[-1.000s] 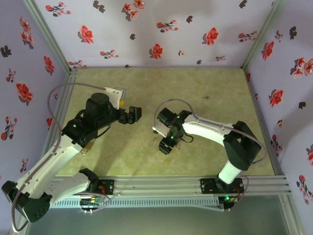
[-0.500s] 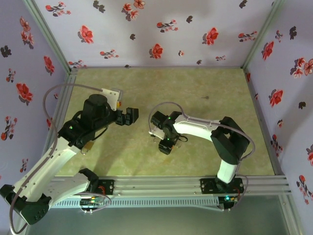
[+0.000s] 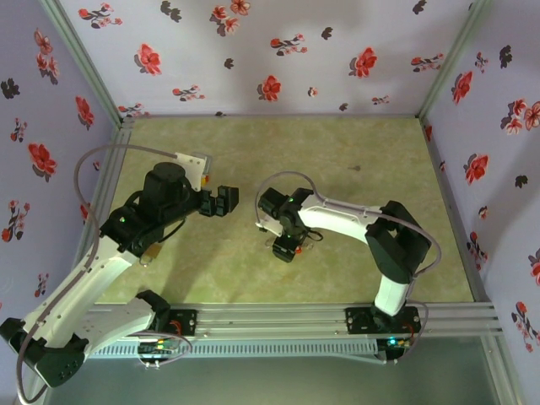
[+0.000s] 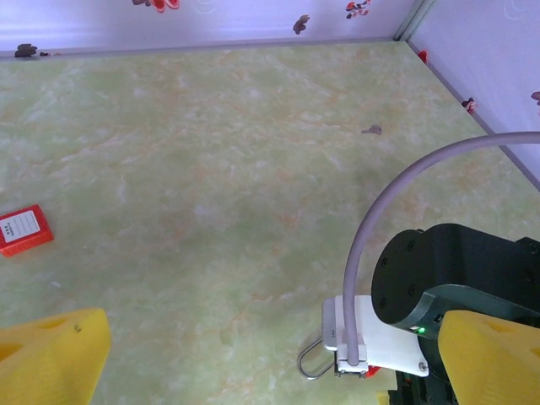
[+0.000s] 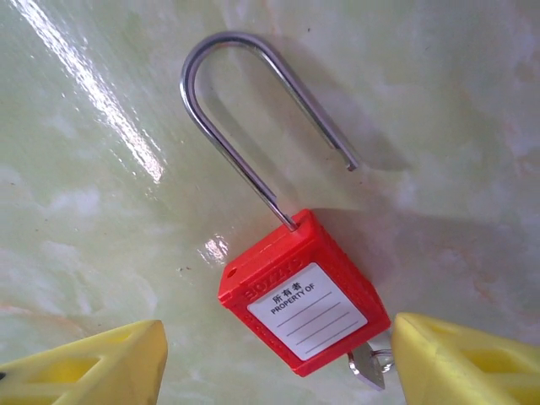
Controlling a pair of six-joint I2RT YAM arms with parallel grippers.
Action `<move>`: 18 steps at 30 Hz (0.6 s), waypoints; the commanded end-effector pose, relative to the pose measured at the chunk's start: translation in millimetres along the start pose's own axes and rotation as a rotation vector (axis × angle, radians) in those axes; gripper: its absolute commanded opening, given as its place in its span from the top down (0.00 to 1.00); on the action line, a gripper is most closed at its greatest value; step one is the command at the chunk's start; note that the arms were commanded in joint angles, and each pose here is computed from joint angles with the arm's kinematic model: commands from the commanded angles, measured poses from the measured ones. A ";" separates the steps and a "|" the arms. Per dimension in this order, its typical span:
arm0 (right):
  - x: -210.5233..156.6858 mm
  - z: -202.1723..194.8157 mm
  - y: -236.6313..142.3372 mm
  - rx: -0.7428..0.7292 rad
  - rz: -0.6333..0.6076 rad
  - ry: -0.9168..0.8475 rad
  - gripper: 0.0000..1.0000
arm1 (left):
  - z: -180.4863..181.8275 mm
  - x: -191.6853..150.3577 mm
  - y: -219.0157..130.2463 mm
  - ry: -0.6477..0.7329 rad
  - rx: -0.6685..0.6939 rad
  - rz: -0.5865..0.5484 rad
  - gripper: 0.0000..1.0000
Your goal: Unlock with the key
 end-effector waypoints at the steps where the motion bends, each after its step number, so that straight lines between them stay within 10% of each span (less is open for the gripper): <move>1: -4.1 0.6 -13.3 -0.017 0.023 -0.038 0.27 | -1.3 9.2 -10.6 0.016 0.003 -0.042 0.00; 18: -0.2 -6.1 9.3 0.021 0.049 -0.196 0.24 | 1.6 3.5 -16.5 -0.006 -0.003 -0.044 0.00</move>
Point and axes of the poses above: each hand's point on the last joint's axis, 136 mm out from that joint toward the fingers, its own y axis out along the fingers, its own z axis along the line the jaws close on, x = y × z, the point moved 7 cm from there along -y, back along the fingers, and after that the axes turned 13 degrees about -y, right-handed, at the moved point
